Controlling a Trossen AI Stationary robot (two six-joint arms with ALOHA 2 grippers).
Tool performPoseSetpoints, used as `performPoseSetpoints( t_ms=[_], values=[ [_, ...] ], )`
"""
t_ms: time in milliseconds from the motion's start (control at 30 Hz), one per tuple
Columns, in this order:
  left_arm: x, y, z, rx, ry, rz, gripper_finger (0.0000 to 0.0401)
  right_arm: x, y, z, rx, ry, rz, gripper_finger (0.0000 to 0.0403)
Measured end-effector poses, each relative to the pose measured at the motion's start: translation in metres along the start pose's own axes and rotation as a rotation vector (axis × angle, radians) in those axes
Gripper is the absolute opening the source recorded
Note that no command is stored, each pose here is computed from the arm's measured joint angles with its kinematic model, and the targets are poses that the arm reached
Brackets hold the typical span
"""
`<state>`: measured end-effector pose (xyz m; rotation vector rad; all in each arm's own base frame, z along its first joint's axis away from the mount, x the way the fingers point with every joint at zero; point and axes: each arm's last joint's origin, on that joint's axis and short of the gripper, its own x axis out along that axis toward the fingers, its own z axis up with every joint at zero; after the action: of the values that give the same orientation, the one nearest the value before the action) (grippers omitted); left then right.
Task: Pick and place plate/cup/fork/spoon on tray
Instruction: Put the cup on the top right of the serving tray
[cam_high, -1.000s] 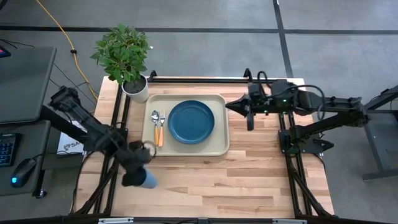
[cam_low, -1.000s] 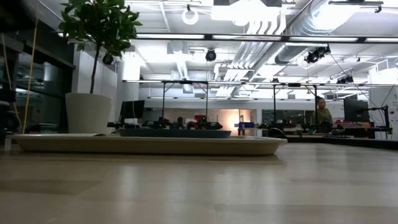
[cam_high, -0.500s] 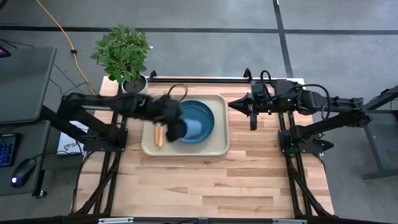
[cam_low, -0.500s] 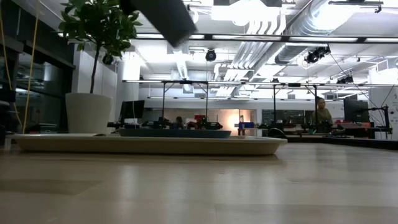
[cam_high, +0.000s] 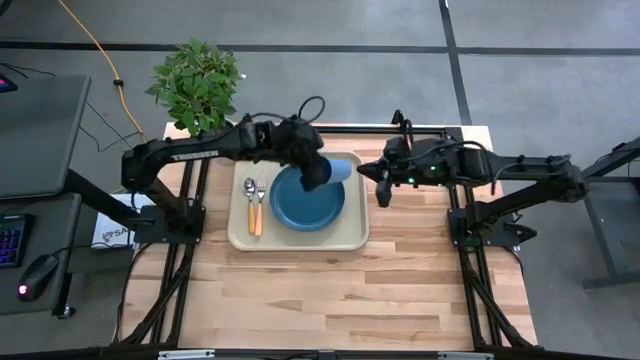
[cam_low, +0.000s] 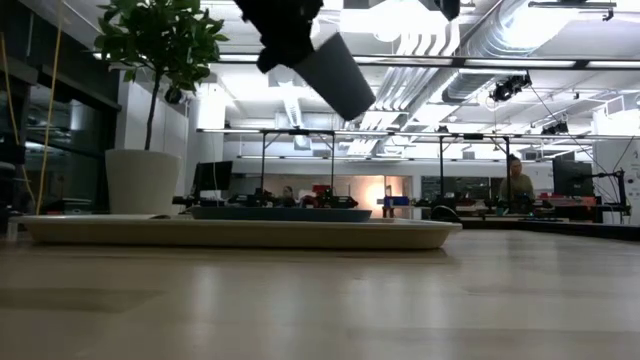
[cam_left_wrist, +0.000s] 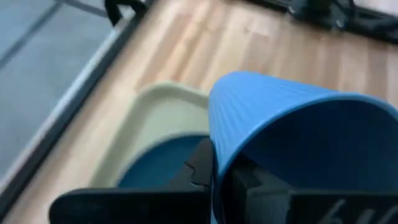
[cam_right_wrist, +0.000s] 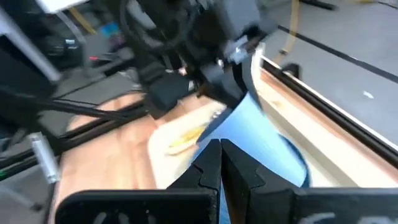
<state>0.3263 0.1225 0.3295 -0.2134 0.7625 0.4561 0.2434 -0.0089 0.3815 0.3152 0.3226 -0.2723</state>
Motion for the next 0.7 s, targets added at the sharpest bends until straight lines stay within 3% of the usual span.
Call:
performPoseSetpoints(
  t_ms=[200,300,500,700],
  values=[
    [0.045,0.038,-0.003,0.0,0.064,0.072,0.0,0.006,-0.004,-0.002,0.069,-0.029,-0.138,0.0],
    [0.073,0.051,-0.007,-0.031,0.088,0.044,0.0,0.004,-0.005,-0.001,0.092,-0.055,-0.187,0.0],
    [0.114,0.057,0.007,-0.005,0.142,0.047,0.0,0.004,-0.006,0.0,0.098,-0.078,-0.218,0.0001],
    [0.152,0.059,0.014,0.054,0.296,0.071,0.0,0.004,-0.006,0.0,0.113,-0.072,-0.207,0.0001]
  ],
)
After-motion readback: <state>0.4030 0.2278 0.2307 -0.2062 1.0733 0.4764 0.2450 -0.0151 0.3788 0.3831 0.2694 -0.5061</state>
